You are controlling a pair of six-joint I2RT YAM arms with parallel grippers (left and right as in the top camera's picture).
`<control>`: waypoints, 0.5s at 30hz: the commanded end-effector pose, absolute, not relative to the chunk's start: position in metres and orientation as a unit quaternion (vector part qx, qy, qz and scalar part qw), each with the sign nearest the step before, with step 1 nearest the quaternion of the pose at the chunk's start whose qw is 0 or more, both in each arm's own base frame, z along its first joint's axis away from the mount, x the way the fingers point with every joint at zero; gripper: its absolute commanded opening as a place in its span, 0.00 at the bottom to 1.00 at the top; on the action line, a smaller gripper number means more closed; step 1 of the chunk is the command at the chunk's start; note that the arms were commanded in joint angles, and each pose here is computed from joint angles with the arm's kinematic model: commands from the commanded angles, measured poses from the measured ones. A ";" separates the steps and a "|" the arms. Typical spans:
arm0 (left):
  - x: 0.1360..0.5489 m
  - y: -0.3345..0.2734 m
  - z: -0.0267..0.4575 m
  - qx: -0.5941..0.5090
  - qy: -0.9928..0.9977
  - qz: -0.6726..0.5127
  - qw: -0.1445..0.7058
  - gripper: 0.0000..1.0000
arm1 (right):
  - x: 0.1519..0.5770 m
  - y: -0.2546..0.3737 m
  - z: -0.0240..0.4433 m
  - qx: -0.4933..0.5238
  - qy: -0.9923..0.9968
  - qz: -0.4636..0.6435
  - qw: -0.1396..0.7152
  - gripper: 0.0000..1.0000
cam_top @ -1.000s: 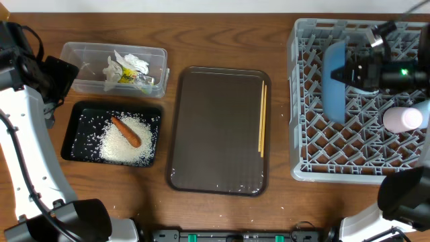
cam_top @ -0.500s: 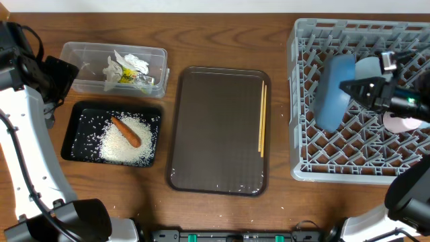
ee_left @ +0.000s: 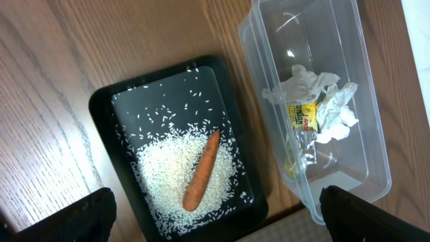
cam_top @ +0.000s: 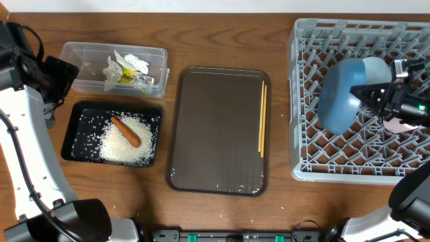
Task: Sort waste into correct bins and load items into the dishwasher rack
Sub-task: 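Carry the blue plate into the dish rack and release it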
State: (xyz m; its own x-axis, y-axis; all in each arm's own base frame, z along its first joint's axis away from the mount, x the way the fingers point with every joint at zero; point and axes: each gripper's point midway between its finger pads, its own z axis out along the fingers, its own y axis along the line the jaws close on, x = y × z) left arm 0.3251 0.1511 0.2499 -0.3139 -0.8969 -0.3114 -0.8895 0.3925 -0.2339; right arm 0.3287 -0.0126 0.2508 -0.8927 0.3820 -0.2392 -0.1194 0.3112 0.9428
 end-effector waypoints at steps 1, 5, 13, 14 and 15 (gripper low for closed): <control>0.324 0.154 0.249 -0.557 0.807 -0.005 0.197 0.99 | 0.319 -0.028 0.239 0.099 0.813 0.540 0.195 0.10; 0.324 0.154 0.249 -0.557 0.807 -0.005 0.197 0.99 | 0.321 -0.052 0.229 0.141 0.843 0.488 0.177 0.14; 0.324 0.154 0.249 -0.557 0.807 -0.005 0.197 0.99 | 0.309 -0.120 0.201 0.308 0.913 0.235 0.130 0.46; 0.324 0.154 0.249 -0.557 0.807 -0.005 0.197 0.99 | 0.308 -0.119 0.206 0.305 0.914 0.228 0.138 0.53; 0.324 0.154 0.249 -0.557 0.807 -0.005 0.197 0.99 | 0.308 -0.117 0.213 0.301 0.915 0.224 0.150 0.58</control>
State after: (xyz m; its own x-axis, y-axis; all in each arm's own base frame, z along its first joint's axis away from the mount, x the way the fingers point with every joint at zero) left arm 0.3251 0.1510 0.2499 -0.3140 -0.8970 -0.3111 -0.8894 0.3926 -0.2342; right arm 0.3223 -0.0986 0.2166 -0.8328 0.5272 -0.1688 0.3108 0.6976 0.6455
